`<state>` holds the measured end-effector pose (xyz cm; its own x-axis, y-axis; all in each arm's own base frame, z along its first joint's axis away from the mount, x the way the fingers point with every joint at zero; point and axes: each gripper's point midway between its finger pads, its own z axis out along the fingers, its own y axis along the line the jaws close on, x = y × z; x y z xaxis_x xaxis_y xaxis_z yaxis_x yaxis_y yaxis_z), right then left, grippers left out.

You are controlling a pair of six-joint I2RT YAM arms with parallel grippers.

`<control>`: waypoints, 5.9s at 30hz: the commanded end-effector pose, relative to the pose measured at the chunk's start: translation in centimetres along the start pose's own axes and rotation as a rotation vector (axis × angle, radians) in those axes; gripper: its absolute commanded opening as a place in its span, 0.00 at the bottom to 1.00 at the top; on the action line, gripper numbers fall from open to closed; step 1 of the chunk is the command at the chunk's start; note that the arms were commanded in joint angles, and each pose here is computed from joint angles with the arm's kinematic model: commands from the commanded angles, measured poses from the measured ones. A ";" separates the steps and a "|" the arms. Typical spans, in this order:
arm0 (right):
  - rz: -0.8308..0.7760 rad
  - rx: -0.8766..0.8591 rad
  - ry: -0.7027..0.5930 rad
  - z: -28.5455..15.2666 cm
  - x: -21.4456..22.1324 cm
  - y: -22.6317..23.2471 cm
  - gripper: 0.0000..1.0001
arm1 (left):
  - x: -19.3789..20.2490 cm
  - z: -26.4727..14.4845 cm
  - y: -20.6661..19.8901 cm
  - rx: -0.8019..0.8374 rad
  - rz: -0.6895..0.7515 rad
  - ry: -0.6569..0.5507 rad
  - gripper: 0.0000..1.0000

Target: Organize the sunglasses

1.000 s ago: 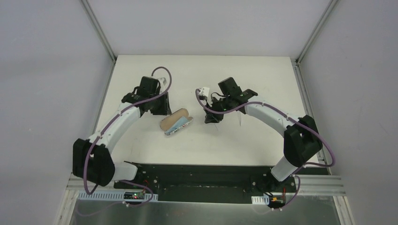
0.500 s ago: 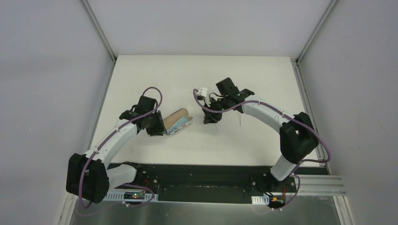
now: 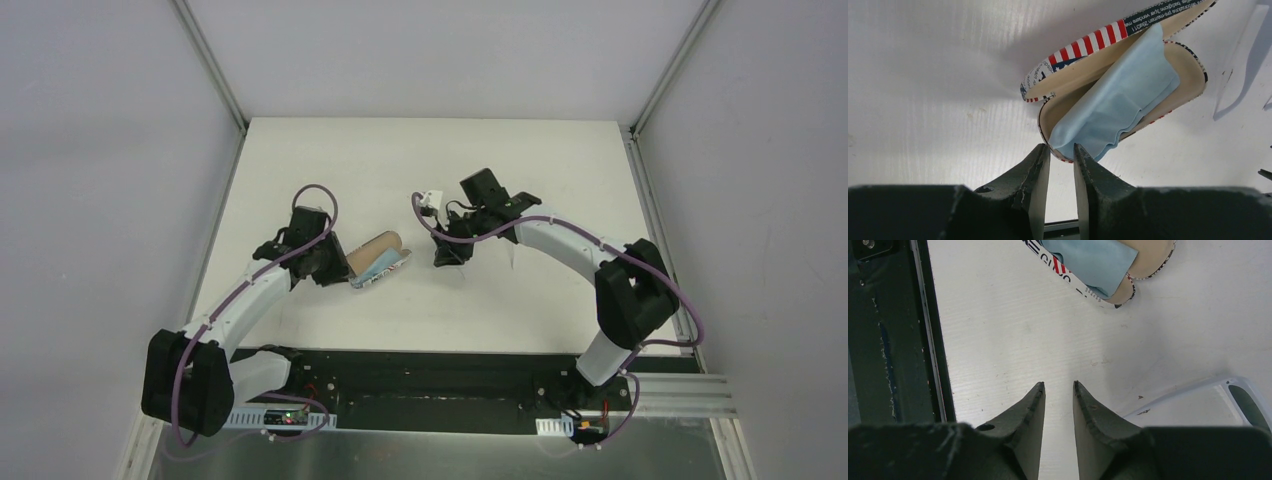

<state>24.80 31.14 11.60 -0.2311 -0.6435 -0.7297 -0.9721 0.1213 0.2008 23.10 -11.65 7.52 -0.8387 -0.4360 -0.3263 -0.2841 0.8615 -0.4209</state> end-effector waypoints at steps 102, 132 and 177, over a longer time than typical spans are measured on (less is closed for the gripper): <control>-0.435 -0.139 0.007 10.9 -5.9 -6.1 0.31 | -6.1 -2.7 -4.6 0.216 0.365 -0.276 0.00; -0.420 -0.107 0.049 11.9 -5.2 -7.3 0.07 | -5.7 -2.0 -4.6 0.222 0.364 -0.256 0.00; -0.390 -0.086 0.233 1.4 -7.9 0.1 0.00 | -0.3 -5.8 -6.6 0.454 -0.017 -0.263 0.00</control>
<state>27.26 37.99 13.68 0.1666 -0.7891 -0.5913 -0.9734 -0.2274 0.0291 22.89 -14.54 14.33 -0.6634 -0.5382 -0.5198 -0.0347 0.7161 -0.6971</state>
